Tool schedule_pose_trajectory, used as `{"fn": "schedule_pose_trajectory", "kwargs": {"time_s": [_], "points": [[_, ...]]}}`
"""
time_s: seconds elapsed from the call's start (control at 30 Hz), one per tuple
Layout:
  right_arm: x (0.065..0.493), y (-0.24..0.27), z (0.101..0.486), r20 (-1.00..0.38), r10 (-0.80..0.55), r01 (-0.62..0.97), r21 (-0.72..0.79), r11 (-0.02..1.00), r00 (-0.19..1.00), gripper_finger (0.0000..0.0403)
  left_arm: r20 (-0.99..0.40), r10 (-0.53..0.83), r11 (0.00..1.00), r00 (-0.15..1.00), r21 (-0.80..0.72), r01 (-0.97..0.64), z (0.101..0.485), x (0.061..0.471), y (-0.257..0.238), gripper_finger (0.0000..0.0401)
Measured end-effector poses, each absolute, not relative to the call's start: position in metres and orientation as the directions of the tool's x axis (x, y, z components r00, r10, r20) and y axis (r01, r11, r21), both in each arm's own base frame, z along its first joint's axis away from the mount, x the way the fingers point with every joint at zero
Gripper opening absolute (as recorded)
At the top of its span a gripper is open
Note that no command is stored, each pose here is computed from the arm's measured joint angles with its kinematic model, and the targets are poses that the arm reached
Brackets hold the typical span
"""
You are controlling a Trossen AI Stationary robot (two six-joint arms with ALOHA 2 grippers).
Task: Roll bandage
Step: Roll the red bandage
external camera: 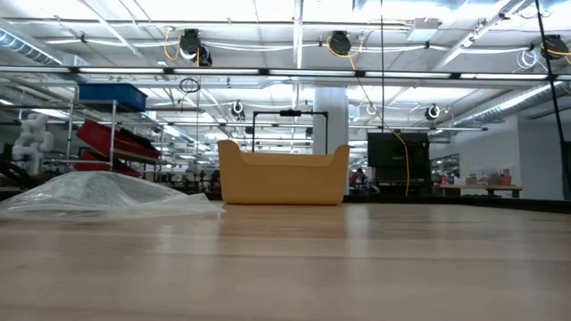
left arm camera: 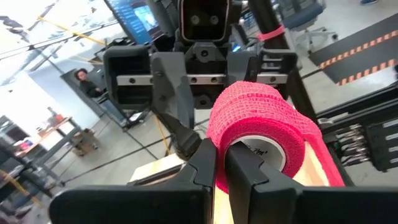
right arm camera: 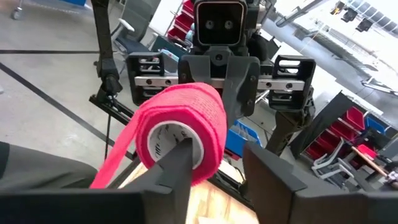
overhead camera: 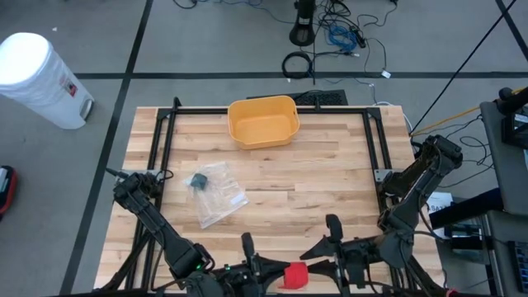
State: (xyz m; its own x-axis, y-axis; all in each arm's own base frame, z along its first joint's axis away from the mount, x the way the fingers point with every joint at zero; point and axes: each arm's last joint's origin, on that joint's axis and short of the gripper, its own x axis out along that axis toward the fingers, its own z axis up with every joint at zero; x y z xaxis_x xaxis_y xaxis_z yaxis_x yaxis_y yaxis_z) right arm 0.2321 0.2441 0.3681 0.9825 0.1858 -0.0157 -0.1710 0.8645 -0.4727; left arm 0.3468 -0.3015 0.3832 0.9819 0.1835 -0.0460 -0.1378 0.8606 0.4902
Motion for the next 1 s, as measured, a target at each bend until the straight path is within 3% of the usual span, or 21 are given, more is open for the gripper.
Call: {"fn": "schedule_pose_trajectory", "kwargs": {"time_s": [0.2, 0.63, 1.0], "points": [[0.2322, 0.2441, 0.3680, -0.016, 0.186, -0.172, -0.475, 0.863, 0.982, 0.0086, -0.044, 0.193, 0.861, 0.980, 0.487, -0.147, 0.3834, 0.3467, -0.3012, 0.0020], [0.2385, 0.2497, 0.3643, 0.016, 0.184, -0.148, -0.530, 0.835, 0.983, 0.0100, -0.040, 0.193, 0.874, 0.980, 0.462, -0.153, 0.3840, 0.3471, -0.3009, 0.0020], [0.2374, 0.2505, 0.3648, 0.019, 0.183, -0.144, -0.542, 0.828, 0.983, 0.0020, -0.043, 0.193, 0.872, 0.980, 0.465, -0.151, 0.3836, 0.3470, -0.3010, 0.0020]]}}
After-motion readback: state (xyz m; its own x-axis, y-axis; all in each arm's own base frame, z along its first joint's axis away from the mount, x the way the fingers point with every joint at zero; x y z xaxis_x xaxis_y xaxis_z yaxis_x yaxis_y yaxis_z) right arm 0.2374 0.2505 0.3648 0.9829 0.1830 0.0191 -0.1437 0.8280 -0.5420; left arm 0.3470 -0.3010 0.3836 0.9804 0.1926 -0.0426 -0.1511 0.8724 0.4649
